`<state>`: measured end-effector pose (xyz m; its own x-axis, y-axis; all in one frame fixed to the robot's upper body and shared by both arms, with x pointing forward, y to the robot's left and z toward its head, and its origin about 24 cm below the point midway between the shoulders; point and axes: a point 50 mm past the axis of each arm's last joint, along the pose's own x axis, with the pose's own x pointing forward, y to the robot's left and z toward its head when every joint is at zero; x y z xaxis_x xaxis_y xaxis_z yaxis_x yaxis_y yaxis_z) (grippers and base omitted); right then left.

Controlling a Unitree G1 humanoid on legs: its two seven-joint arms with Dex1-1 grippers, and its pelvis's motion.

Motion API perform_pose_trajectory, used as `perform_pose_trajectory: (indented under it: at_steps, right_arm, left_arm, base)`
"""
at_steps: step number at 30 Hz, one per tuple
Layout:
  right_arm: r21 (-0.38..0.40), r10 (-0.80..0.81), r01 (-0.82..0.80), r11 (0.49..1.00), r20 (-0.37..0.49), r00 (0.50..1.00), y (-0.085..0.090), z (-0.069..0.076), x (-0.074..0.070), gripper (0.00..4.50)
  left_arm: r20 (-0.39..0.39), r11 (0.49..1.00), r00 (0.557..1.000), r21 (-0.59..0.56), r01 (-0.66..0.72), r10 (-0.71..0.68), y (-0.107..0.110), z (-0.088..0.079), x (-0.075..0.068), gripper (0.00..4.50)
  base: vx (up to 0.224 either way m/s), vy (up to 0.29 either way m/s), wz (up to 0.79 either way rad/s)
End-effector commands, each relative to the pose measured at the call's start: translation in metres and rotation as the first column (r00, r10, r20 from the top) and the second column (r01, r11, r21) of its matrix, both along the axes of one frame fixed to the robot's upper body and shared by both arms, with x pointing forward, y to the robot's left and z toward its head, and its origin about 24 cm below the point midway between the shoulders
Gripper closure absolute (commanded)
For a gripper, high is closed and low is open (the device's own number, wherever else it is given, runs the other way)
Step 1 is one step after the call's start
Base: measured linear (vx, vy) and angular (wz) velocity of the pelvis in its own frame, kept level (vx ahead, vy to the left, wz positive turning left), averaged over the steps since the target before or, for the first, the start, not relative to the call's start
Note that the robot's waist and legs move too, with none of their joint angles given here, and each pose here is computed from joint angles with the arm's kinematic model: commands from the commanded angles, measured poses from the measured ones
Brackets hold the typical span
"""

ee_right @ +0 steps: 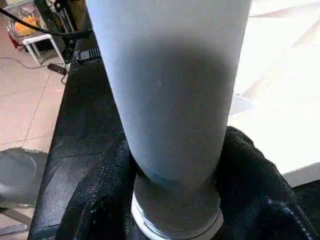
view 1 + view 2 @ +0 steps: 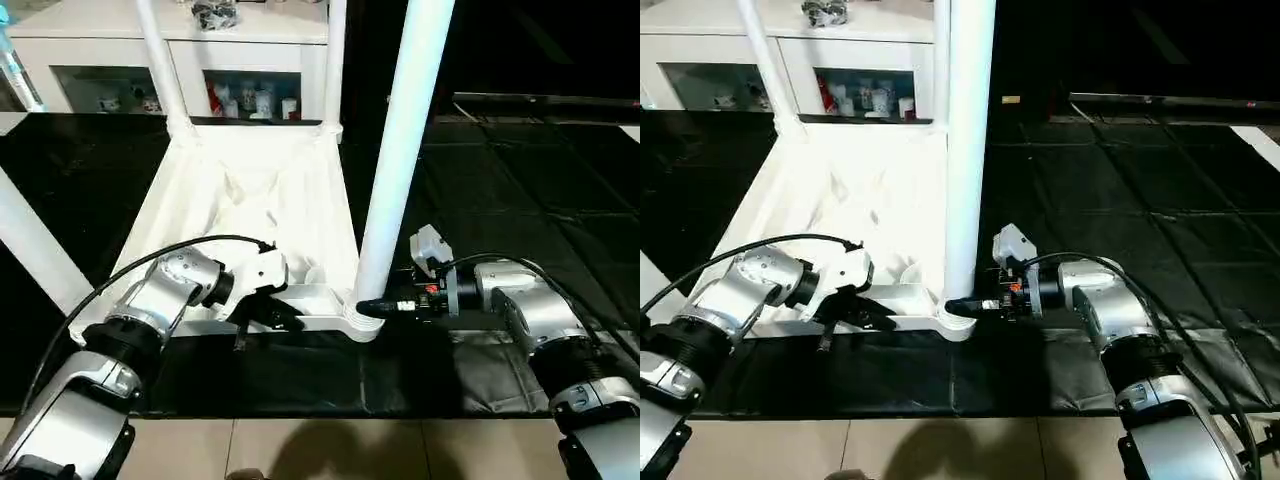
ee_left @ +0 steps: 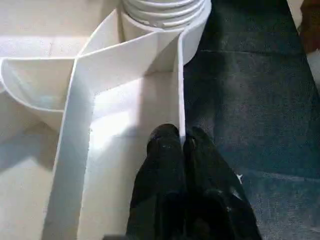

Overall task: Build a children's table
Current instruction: Rotate leg to tighten

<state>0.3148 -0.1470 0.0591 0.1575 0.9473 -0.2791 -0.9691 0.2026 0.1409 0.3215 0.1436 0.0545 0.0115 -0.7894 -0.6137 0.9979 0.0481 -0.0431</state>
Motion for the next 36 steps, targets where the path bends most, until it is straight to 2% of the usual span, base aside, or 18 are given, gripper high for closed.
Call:
perform_pose_trajectory:
  at_steps: [1,2,5,7,9,11,16,19,20,23,26,27,29,30,32,34,35,36]
  right_arm:
    - [-0.022,-0.086,0.085,0.996,-0.033,0.996,0.004,-0.012,-0.001,2.5]
    - [-0.081,-0.196,0.193,0.978,-0.022,0.98,0.007,-0.021,0.002,2.5]
    - [-0.074,-0.313,0.309,0.948,-0.044,0.949,0.013,-0.024,0.008,2.52]
    - [-0.08,-0.432,0.426,0.901,-0.071,0.899,0.021,-0.026,0.016,2.54]
    - [-0.089,-0.565,0.558,0.825,-0.098,0.819,0.036,-0.027,0.028,2.54]
    - [-0.095,-0.611,0.604,0.791,-0.086,0.787,0.046,-0.026,0.033,2.54]
    - [-0.112,-0.638,0.633,0.766,-0.015,0.77,0.064,-0.021,0.039,2.54]
    - [-0.115,-0.636,0.632,0.767,-0.004,0.772,0.065,-0.021,0.039,2.54]
    - [-0.108,-0.627,0.622,0.776,-0.021,0.779,0.067,-0.021,0.039,2.19]
    - [-0.096,-0.592,0.591,0.801,0.012,0.806,0.066,-0.02,0.038,1.82]
    - [-0.068,-0.597,0.597,0.8,0.022,0.802,0.062,-0.018,0.038,1.63]
    - [-0.064,-0.597,0.598,0.799,0.039,0.801,0.059,-0.017,0.038,1.4]
    - [-0.051,-0.601,0.605,0.794,0.079,0.795,0.054,-0.016,0.038,1.35]
    - [-0.027,-0.637,0.642,0.766,0.099,0.764,0.048,-0.015,0.039,1.27]
    - [-0.105,-0.656,0.667,0.738,0.121,0.745,0.039,-0.02,0.039,0.94]
    - [-0.258,-0.678,0.685,0.681,0.13,0.723,0.03,-0.028,0.038,0.87]
    - [-0.254,-0.678,0.683,0.684,0.121,0.725,0.027,-0.028,0.037,0.87]
    - [-0.24,-0.673,0.678,0.695,0.114,0.73,0.026,-0.027,0.036,0.6]
  left_arm:
    - [0.001,0.999,0.999,-0.011,-0.036,0.036,-0.02,0.002,0.007,4.5]
    - [0.014,0.993,0.994,-0.048,-0.108,0.108,-0.034,0.004,0.014,4.5]
    - [0.015,0.983,0.986,-0.082,-0.162,0.164,-0.046,0.006,0.019,4.5]
    - [0.013,0.973,0.978,-0.108,-0.204,0.206,-0.059,0.008,0.023,4.5]
    - [0.022,0.95,0.957,-0.135,-0.283,0.289,-0.076,0.012,0.029,4.5]
    - [0.026,0.928,0.937,-0.148,-0.342,0.349,-0.084,0.014,0.033,4.5]
    - [0.06,0.907,0.913,-0.155,-0.391,0.403,-0.092,0.018,0.039,4.5]
    - [0.066,0.91,0.914,-0.149,-0.387,0.4,-0.091,0.018,0.039,4.5]
    - [0.08,0.916,0.918,-0.133,-0.377,0.389,-0.087,0.017,0.039,4.5]
    - [0.093,0.924,0.923,-0.12,-0.363,0.374,-0.08,0.014,0.038,4.5]
    - [0.109,0.931,0.926,-0.103,-0.351,0.361,-0.072,0.012,0.038,4.5]
    - [0.112,0.932,0.926,-0.1,-0.35,0.36,-0.069,0.012,0.038,4.5]
    - [0.116,0.932,0.925,-0.093,-0.351,0.361,-0.064,0.011,0.038,4.5]
    - [0.125,0.934,0.927,-0.087,-0.346,0.355,-0.059,0.011,0.039,4.5]
    - [0.133,0.936,0.927,-0.085,-0.343,0.352,-0.053,0.012,0.039,4.5]
    - [0.137,0.936,0.926,-0.083,-0.343,0.352,-0.047,0.012,0.039,4.5]
    - [0.142,0.937,0.927,-0.081,-0.339,0.348,-0.044,0.012,0.039,4.5]
    - [0.145,0.939,0.928,-0.079,-0.335,0.343,-0.042,0.012,0.039,4.5]
  base:
    - [0.0,0.0,0.0]
    - [0.0,0.0,0.0]
    - [0.0,0.0,0.0]
    - [0.0,0.0,0.0]
    - [0.0,0.0,0.0]
    - [0.0,0.0,0.0]
    - [0.0,0.0,0.0]
    - [0.0,0.0,0.0]
    - [0.0,0.0,0.0]
    - [0.0,0.0,0.0]
    - [0.0,0.0,0.0]
    - [0.0,0.0,0.0]
    - [0.0,0.0,0.0]
    - [0.0,0.0,0.0]
    - [0.0,0.0,0.0]
    - [0.0,0.0,0.0]
    - [0.0,0.0,0.0]
    - [0.0,0.0,0.0]
